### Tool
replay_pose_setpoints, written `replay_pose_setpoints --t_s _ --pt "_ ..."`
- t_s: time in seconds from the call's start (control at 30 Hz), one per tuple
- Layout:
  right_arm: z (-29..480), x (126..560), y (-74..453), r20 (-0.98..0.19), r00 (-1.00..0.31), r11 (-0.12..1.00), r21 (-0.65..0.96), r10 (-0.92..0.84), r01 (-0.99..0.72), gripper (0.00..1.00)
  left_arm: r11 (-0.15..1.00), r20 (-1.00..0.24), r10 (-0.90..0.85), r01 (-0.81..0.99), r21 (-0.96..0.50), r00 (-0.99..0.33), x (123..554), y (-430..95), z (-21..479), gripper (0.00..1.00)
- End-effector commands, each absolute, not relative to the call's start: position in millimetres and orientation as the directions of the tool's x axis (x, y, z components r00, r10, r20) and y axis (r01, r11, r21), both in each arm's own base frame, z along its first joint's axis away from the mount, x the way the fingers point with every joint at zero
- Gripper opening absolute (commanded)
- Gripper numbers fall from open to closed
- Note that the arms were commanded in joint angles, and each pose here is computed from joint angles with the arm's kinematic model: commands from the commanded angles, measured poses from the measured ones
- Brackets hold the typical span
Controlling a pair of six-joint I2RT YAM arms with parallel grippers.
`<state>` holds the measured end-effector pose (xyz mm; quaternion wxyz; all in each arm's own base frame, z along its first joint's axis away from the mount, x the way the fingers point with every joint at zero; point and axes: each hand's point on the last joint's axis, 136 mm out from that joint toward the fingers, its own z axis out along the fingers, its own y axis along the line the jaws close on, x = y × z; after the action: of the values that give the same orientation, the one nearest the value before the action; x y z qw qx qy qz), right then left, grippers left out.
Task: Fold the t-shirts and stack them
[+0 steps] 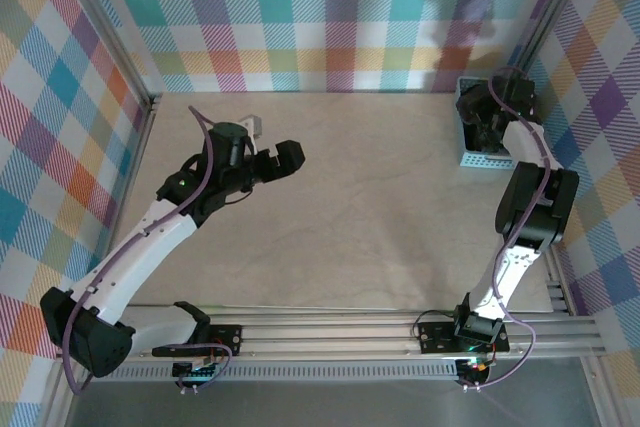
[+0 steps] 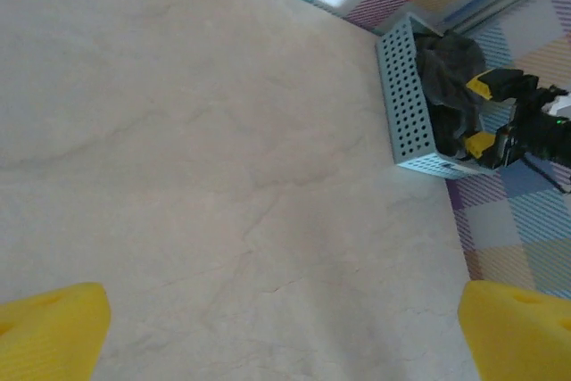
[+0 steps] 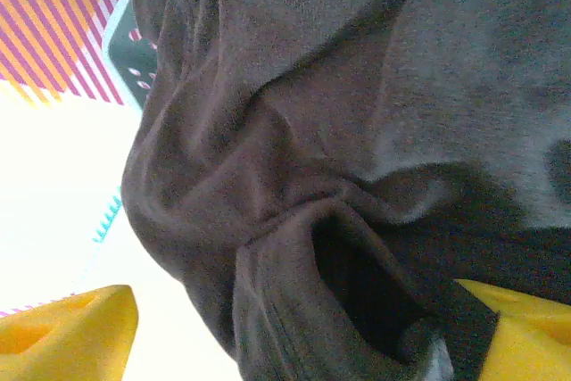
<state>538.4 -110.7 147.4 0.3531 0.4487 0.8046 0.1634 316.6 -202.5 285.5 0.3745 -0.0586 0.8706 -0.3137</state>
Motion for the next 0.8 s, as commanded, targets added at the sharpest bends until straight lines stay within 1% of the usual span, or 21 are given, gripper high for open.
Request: replay_pose_setpoints --t_s 0.0,0.13,0.2,0.27,0.33,0.43,0.6,0.7,0.77 --pt "147 555 -108 -0.348 -0.339 0.486 0.642 0.874 0.593 0.81 0.786 -0.627 -0.366 0.133 -0.604 -0.687 313 -200 295 1.00" --pt "142 563 -106 -0.320 -0.345 0.469 0.658 0.882 0.589 0.57 0.783 -0.637 -0.366 0.144 -0.605 -0.679 312 -199 300 1.00" --pt "145 561 -104 -0.313 -0.344 0.463 0.667 0.885 0.584 0.53 0.789 -0.644 -0.364 0.145 -0.597 -0.673 312 -198 302 1.00" --pt "148 555 -102 -0.308 -0.335 0.453 0.672 0.890 0.586 0.54 0.793 -0.647 -0.363 0.142 -0.592 -0.670 312 -196 302 1.00" --pt "153 545 -102 -0.307 -0.327 0.447 0.659 0.894 0.605 0.63 0.791 -0.643 -0.368 0.137 -0.596 -0.672 312 -196 300 1.00" --pt "160 527 -105 -0.320 -0.314 0.448 0.625 0.894 0.640 0.72 0.786 -0.642 -0.372 0.140 -0.602 -0.671 311 -196 300 0.99" --pt "159 497 -107 -0.290 -0.298 0.413 0.554 0.910 0.722 0.78 0.784 -0.647 -0.381 0.140 -0.605 -0.660 307 -193 301 0.99" --pt "166 495 -102 -0.267 -0.275 0.382 0.599 0.924 0.703 0.82 0.787 -0.652 -0.375 0.146 -0.600 -0.658 305 -192 303 0.99" --pt "164 494 -96 -0.209 -0.259 0.332 0.611 0.943 0.719 0.83 0.792 -0.656 -0.367 0.148 -0.592 -0.660 305 -191 302 0.99"
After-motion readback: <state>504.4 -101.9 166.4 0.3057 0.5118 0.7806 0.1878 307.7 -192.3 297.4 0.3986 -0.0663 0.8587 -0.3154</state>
